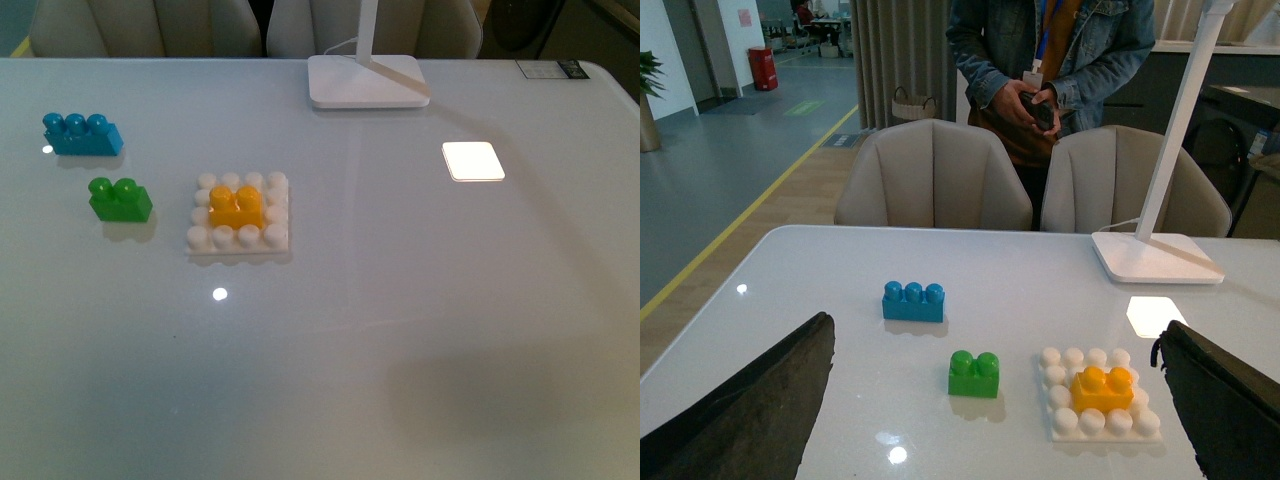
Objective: Insert yellow block into base center
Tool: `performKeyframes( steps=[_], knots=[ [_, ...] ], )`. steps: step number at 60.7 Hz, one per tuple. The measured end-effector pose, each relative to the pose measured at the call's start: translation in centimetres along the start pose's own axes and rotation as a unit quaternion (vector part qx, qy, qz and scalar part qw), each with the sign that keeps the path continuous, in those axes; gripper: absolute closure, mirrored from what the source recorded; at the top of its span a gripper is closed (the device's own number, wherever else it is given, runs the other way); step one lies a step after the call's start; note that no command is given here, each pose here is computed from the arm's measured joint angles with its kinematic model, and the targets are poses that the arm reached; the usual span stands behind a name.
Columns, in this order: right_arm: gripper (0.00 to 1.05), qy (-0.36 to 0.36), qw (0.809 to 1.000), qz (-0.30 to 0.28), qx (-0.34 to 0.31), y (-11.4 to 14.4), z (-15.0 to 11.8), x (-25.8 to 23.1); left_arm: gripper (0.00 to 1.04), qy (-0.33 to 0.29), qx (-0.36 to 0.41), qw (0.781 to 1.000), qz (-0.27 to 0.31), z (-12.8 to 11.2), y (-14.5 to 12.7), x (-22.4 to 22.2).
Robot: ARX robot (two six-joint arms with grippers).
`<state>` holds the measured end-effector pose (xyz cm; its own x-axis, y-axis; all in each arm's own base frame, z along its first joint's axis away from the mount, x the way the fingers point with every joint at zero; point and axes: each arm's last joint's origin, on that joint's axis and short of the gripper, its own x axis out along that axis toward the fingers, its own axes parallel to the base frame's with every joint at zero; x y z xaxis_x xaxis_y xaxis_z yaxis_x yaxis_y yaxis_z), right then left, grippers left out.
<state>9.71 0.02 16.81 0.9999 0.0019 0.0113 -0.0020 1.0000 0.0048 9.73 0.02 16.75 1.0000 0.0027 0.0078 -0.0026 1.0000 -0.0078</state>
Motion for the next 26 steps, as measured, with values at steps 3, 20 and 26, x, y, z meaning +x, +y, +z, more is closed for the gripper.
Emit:
performKeyframes(
  steps=[3,20,26],
  knots=[
    [0.09,0.000,1.000,0.000,0.000,0.00,0.00,0.00,0.07,0.000,0.000,1.000,0.000,0.00,0.00,0.00],
    [0.09,0.000,1.000,0.000,0.000,0.00,0.00,0.00,0.07,0.000,0.000,1.000,0.000,0.00,0.00,0.00],
    [0.09,0.000,1.000,0.000,0.000,0.00,0.00,0.00,0.07,0.000,0.000,1.000,0.000,0.00,0.00,0.00]
  ],
)
